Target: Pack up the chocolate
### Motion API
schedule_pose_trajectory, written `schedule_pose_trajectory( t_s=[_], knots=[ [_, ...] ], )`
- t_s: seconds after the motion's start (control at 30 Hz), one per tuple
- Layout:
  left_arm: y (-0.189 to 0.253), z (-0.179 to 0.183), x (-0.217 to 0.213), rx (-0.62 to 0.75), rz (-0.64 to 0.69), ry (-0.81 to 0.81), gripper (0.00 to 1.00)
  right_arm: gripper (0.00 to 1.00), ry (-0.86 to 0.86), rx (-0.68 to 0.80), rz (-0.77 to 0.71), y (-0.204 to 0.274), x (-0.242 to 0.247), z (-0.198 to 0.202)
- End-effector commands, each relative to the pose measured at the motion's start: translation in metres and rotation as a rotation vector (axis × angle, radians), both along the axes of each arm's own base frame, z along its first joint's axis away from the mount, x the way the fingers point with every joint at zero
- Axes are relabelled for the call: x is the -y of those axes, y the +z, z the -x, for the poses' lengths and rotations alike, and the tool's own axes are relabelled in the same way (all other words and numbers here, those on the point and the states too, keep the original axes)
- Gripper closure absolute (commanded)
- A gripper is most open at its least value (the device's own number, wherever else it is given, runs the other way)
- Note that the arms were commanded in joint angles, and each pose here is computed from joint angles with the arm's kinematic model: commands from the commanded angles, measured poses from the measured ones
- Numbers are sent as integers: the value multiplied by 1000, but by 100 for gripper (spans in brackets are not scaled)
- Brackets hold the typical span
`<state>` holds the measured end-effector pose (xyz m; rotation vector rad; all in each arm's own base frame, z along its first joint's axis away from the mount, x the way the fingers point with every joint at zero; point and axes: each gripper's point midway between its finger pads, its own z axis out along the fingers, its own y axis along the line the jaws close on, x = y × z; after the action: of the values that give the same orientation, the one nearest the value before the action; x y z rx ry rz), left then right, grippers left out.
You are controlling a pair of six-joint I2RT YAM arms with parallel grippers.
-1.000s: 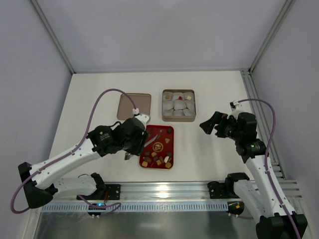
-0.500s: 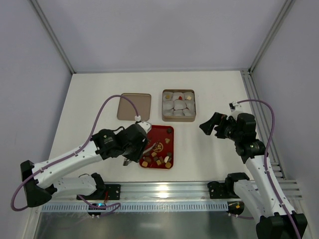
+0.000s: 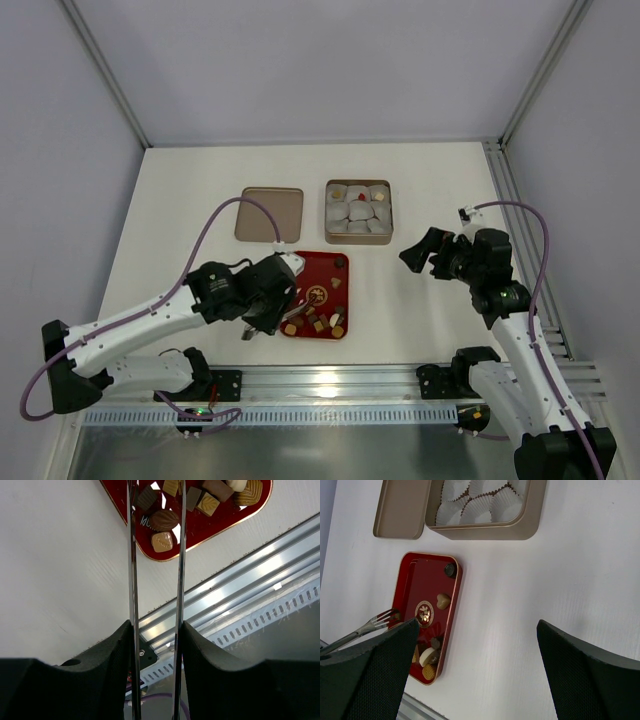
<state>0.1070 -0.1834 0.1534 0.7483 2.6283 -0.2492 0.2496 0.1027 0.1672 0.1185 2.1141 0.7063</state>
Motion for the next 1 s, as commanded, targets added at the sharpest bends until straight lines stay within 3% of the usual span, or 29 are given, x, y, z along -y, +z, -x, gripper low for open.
schedule_pose_trajectory(
  t_s=[0.0,0.47,0.73,0.97],
  knots=[
    [6,5,2,-5,18,-37,58,0,4,47,0,6,-1,-4],
    [1,4,10,-15,-7,-73,59,0,2,39,-1,1,-1,-3],
    [-1,4,13,-21,-14,-87,67,0,2,38,0,0,-1,-3],
    [-5,5,13,-34,-31,-97,68,0,2,37,-1,0,-1,-3]
  ],
)
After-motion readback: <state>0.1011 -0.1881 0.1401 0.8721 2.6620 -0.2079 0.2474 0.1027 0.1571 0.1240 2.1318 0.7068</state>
